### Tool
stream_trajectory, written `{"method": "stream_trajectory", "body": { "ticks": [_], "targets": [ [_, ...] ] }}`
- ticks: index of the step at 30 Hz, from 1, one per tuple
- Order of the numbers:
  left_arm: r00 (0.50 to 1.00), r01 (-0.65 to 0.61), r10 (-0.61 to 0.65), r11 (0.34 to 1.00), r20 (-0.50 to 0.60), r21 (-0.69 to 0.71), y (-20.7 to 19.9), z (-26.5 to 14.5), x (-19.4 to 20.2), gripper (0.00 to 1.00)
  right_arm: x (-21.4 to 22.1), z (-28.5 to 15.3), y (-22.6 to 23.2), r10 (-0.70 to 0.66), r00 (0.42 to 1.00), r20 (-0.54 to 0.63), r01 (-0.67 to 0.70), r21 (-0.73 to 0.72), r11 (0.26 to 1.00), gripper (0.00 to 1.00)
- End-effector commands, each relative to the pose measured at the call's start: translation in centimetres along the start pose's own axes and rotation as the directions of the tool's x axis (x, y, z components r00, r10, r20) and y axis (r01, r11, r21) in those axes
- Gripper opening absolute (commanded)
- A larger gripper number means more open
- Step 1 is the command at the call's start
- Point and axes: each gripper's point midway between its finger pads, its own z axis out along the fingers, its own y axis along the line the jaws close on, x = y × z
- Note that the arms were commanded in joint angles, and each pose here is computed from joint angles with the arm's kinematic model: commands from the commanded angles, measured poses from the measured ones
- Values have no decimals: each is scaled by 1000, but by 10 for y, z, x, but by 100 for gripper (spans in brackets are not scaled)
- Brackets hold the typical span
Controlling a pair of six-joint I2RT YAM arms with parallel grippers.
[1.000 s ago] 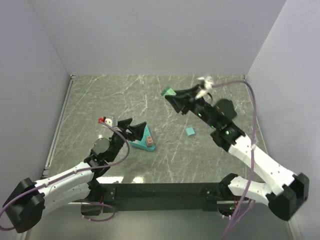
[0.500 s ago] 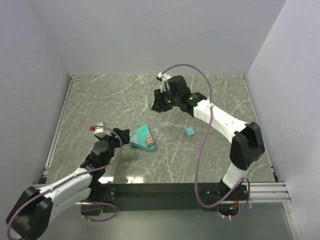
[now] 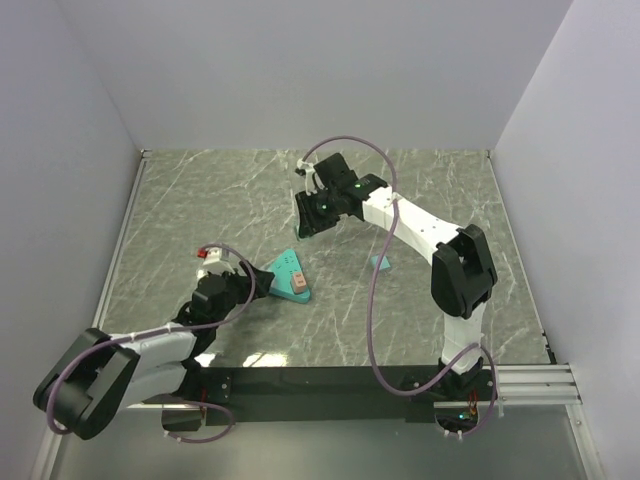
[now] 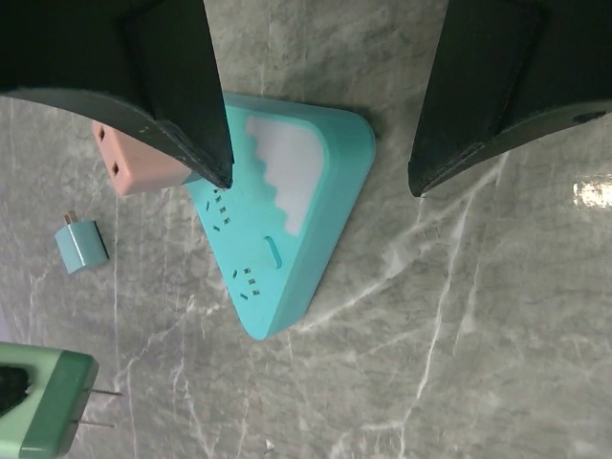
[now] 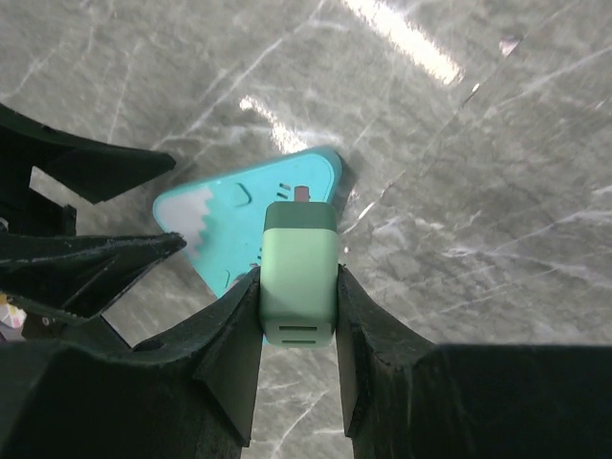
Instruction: Insert the plug
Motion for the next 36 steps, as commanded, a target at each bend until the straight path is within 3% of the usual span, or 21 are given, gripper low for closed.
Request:
{"method": "stream_trajectory", "body": {
  "ticks": [1, 10, 13, 16, 17, 22, 26, 36],
  "targets": [
    [1000, 27, -27, 997, 8, 69, -14, 4, -4, 79, -7, -8, 15, -21, 1000, 6, 21, -42, 999, 0],
    [999, 24, -18, 992, -50, 122, -18, 16, 11, 66, 16, 6, 21, -16, 991, -131, 4, -93, 996, 0],
    [997, 21, -10, 988, -71, 154, -22, 17, 17, 57, 21, 4, 24, -8, 984, -179, -11, -101, 995, 0],
    [997, 24, -9, 981, -80, 192, -29, 17, 18, 40, 24, 0, 28, 17, 981, -194, -39, -109, 993, 0],
    [997, 27, -11, 980, -80, 196, -30, 18, 18, 30, 24, -1, 29, 23, 980, -197, -46, -112, 993, 0],
    [997, 20, 0, 968, -80, 252, -39, 20, 19, 18, 38, -5, 26, 45, 969, -245, -68, -86, 994, 0],
    [998, 15, 5, 951, -63, 309, -49, 22, 16, 0, 47, -12, 22, 61, 968, -245, -77, -56, 995, 0],
    [985, -90, 10, 884, 175, 459, -82, 4, -30, 0, 53, -43, 23, 91, 990, -107, -96, -38, 995, 0]
  ]
}}
